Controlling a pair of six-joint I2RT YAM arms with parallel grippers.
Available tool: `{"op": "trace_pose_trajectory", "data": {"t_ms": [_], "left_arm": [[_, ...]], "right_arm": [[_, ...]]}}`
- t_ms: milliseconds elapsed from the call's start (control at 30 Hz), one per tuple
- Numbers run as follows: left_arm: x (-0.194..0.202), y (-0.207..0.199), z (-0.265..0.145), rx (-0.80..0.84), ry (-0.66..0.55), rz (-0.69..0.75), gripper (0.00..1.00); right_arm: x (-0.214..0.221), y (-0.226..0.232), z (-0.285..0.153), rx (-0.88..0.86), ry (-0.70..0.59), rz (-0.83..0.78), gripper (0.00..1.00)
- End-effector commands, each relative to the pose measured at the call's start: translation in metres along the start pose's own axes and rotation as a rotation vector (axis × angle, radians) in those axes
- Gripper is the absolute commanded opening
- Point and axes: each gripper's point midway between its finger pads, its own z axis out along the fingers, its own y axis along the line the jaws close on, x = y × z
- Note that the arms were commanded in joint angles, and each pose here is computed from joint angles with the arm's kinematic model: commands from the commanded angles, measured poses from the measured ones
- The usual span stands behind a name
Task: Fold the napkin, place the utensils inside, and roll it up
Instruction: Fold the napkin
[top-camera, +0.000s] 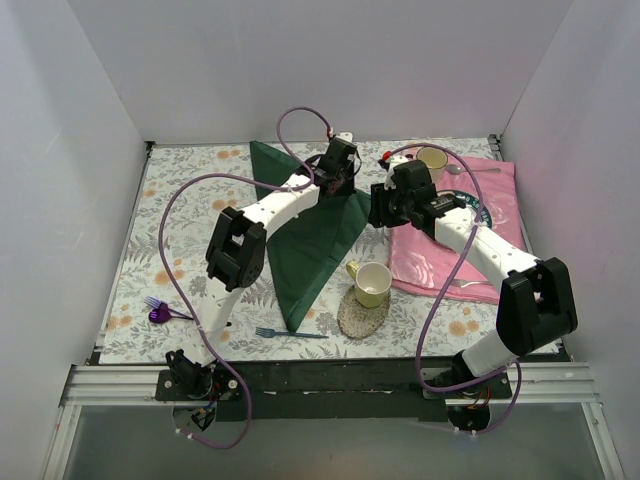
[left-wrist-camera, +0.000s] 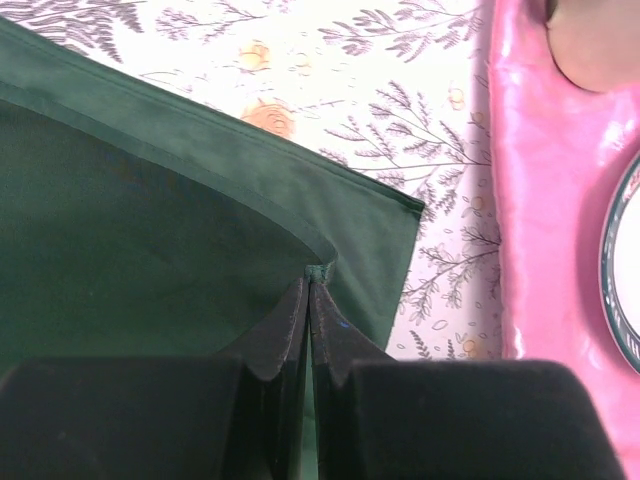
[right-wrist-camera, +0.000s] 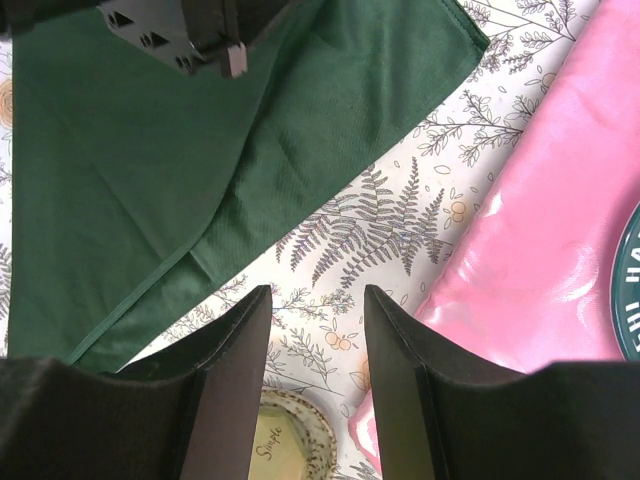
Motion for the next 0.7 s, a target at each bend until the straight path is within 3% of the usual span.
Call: {"op": "trace_pose_trajectory", "data": {"t_ms": [0,667], "left_arm": [[-0.019,-0.02,-0.01,0.05,-0.054,0.03,0.0],[-0.005,-0.05,0.002,0.125,-0.041,0.06,0.0]], "right_arm": [[-0.009,0.001,-0.009,-0.012,-0.048,0.014,0.5],[-0.011,-0.008,-0.012,0.006,-0.063,0.036,0.5]]}}
